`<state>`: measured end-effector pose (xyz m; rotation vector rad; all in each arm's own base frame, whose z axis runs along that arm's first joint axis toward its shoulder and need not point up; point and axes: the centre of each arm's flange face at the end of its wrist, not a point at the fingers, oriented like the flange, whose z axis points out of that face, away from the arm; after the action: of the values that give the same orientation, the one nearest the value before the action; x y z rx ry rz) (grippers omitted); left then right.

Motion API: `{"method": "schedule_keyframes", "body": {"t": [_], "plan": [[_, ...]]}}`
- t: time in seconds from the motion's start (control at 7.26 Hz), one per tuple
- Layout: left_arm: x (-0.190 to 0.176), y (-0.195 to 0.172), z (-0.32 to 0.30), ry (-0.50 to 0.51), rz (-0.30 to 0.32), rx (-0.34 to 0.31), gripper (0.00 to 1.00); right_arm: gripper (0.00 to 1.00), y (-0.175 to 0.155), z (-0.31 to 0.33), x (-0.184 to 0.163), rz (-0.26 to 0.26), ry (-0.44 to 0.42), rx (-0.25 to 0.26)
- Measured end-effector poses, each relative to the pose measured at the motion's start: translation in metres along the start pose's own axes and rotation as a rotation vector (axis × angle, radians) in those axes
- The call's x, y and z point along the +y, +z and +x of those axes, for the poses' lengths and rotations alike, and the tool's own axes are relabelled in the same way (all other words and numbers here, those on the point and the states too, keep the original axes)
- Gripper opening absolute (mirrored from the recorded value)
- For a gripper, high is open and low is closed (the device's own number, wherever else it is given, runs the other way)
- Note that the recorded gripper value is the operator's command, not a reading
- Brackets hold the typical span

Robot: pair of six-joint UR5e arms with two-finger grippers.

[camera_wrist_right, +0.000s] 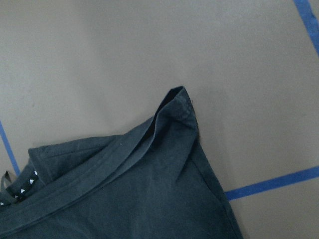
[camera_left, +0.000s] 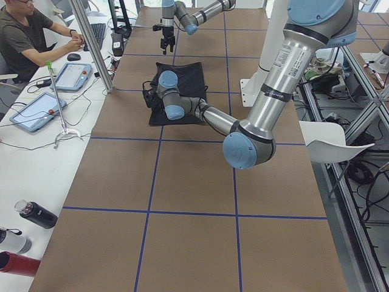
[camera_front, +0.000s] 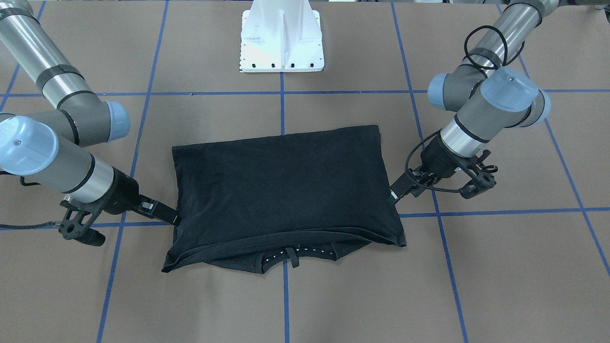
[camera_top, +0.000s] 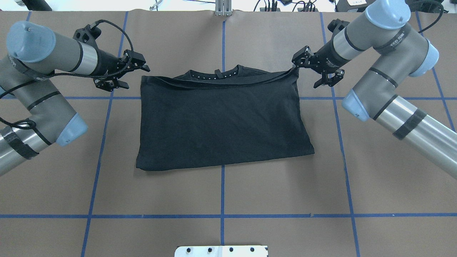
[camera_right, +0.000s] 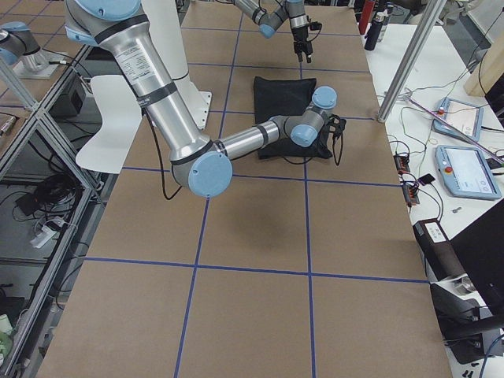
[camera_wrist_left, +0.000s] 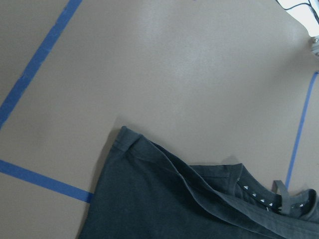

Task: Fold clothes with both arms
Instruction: 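Open both grippers and draw them back from the folded shirt, then move the right gripper down to the folded shirt's near corner and grasp it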

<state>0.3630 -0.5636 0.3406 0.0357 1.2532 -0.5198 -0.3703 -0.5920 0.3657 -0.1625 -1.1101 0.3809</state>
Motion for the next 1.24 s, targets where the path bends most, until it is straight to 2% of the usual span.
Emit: {"method": "schedule_keyframes", "body": {"t": [0.28, 0.55, 0.96, 1.24], "plan": [[0.004, -0.011, 0.008, 0.004, 0.000, 0.021, 1.00, 1.00, 0.019, 0.027, 0.058, -0.035, -0.041, 0.018], [0.007, -0.016, 0.013, 0.008, 0.000, 0.031, 1.00, 1.00, 0.027, 0.055, 0.099, -0.070, -0.067, 0.038], [0.011, -0.025, 0.016, 0.015, 0.000, 0.045, 1.00, 0.99, 0.048, 0.077, 0.135, -0.125, -0.086, 0.075], [0.012, -0.027, 0.017, 0.017, -0.001, 0.048, 1.00, 0.98, 0.056, 0.086, 0.141, -0.137, -0.083, 0.093]]}}
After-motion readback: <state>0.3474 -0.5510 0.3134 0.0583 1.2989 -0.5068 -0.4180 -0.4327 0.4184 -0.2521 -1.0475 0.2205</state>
